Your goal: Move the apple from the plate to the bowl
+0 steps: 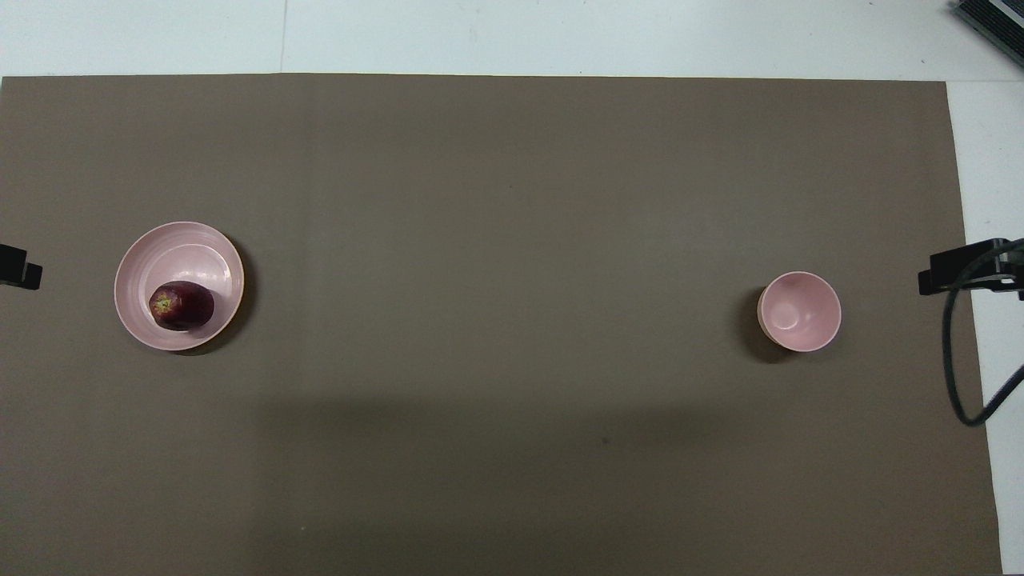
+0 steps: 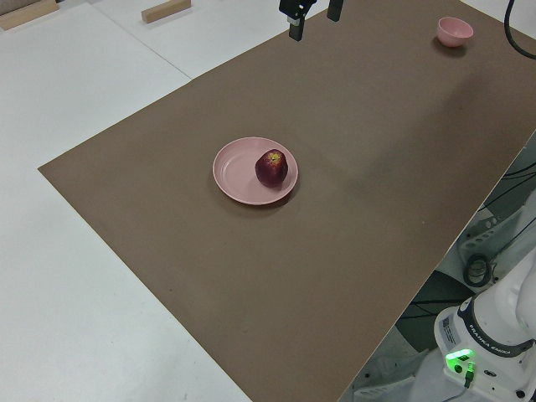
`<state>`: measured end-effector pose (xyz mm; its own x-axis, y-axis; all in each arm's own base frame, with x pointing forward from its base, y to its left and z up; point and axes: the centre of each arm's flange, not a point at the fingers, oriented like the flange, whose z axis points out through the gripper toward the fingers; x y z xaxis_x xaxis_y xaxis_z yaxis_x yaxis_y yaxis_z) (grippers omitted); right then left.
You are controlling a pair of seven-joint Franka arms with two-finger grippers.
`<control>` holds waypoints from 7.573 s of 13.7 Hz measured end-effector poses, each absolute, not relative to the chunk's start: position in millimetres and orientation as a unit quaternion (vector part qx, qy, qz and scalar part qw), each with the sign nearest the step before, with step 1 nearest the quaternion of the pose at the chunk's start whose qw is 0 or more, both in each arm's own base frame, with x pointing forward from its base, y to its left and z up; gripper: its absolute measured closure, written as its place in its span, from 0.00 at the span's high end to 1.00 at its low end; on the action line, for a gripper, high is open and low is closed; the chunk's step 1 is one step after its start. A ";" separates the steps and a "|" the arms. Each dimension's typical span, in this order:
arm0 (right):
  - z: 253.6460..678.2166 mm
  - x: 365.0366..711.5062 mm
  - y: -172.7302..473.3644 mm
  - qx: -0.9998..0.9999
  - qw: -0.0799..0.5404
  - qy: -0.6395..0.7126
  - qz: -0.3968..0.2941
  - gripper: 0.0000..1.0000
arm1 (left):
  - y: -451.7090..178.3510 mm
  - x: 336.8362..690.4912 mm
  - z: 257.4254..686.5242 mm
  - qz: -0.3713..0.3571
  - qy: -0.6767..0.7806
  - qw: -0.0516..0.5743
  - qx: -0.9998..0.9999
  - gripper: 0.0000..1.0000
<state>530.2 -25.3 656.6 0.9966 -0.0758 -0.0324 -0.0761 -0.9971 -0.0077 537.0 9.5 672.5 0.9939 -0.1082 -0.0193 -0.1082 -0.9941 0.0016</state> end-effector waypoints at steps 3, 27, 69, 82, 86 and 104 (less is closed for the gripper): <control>655.7 527.4 -21.4 -0.999 0.005 0.031 0.026 1.00 | 9.3 537.0 672.6 -0.010 -0.055 0.000 0.998 1.00; 495.7 567.2 81.1 -0.990 0.121 0.072 0.031 1.00 | 8.9 562.6 572.3 0.017 -0.067 -0.002 0.998 1.00; 440.9 579.2 263.0 -0.599 0.411 0.623 0.291 1.00 | -114.2 568.3 438.6 0.074 -0.022 0.313 0.947 0.67; 414.3 559.2 317.8 -0.578 0.413 0.643 0.286 1.00 | -220.1 552.1 487.2 0.041 -0.042 0.442 0.895 0.67; 409.8 555.2 321.1 -0.577 0.413 0.651 0.270 1.00 | -246.3 545.2 493.3 0.040 -0.033 0.442 0.895 0.67; 428.4 558.8 303.8 -0.574 0.420 0.638 0.295 1.00 | -258.9 545.5 498.7 0.037 -0.029 0.418 0.907 0.67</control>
<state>558.8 303.8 428.4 0.0125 -0.4849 -0.8745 -0.9802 0.1670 -0.1066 545.5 -258.9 498.7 0.9957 -0.0215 0.0904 -0.0827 -0.6492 0.7561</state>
